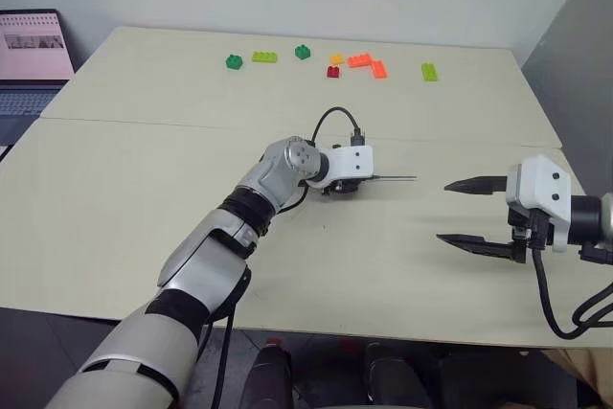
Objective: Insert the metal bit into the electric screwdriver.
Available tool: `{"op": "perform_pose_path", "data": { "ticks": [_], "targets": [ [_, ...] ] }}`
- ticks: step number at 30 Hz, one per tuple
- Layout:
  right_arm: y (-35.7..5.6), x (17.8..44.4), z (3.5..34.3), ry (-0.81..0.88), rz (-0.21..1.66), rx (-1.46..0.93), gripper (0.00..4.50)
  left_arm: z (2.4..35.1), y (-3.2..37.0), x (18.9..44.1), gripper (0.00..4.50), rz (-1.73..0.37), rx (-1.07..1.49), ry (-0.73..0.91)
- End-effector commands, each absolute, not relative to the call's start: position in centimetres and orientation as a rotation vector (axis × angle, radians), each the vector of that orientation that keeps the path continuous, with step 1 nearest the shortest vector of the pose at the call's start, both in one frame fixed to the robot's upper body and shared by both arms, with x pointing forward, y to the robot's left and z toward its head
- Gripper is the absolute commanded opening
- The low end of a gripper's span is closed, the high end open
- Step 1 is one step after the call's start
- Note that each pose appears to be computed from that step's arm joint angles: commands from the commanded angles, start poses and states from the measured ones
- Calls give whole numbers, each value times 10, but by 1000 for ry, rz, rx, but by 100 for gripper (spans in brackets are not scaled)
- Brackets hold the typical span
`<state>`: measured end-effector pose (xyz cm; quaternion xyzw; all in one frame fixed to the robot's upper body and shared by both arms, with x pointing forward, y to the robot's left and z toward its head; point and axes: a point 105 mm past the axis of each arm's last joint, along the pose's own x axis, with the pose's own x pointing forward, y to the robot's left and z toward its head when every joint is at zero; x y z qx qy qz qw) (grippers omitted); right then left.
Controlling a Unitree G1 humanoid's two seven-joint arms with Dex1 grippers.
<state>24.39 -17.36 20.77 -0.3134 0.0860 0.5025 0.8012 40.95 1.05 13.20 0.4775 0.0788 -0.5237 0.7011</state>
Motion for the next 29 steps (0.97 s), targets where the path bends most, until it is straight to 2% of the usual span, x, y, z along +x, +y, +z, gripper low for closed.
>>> {"op": "perform_pose_path", "data": {
  "ticks": [1, 5, 9, 12, 16, 20, 24, 29],
  "targets": [
    [-179, 247, 220, 154, 1026, -714, 386, 138, 10, 403, 338, -1234, 1056, 183],
    [-183, 251, 220, 154, 1012, -715, 386, 176, 24, 403, 416, -1207, 1042, 91],
    [-188, 258, 224, 132, 983, -717, 386, 220, 54, 395, 416, -1146, 918, 30],
    [-192, 263, 227, 102, 961, -682, 386, 233, 84, 385, 416, -1099, 835, 53],
    [-205, 272, 225, 71, 925, -628, 386, 222, 152, 367, 416, -953, 757, 151],
    [-213, 271, 218, 80, 937, -578, 386, 206, 201, 349, 416, -781, 655, 202],
    [-218, 273, 216, 89, 936, -578, 386, 189, 225, 335, 416, -709, 572, 235],
    [-223, 276, 209, 108, 941, -616, 386, 179, 235, 330, 416, -674, 512, 236]
  ]
}}
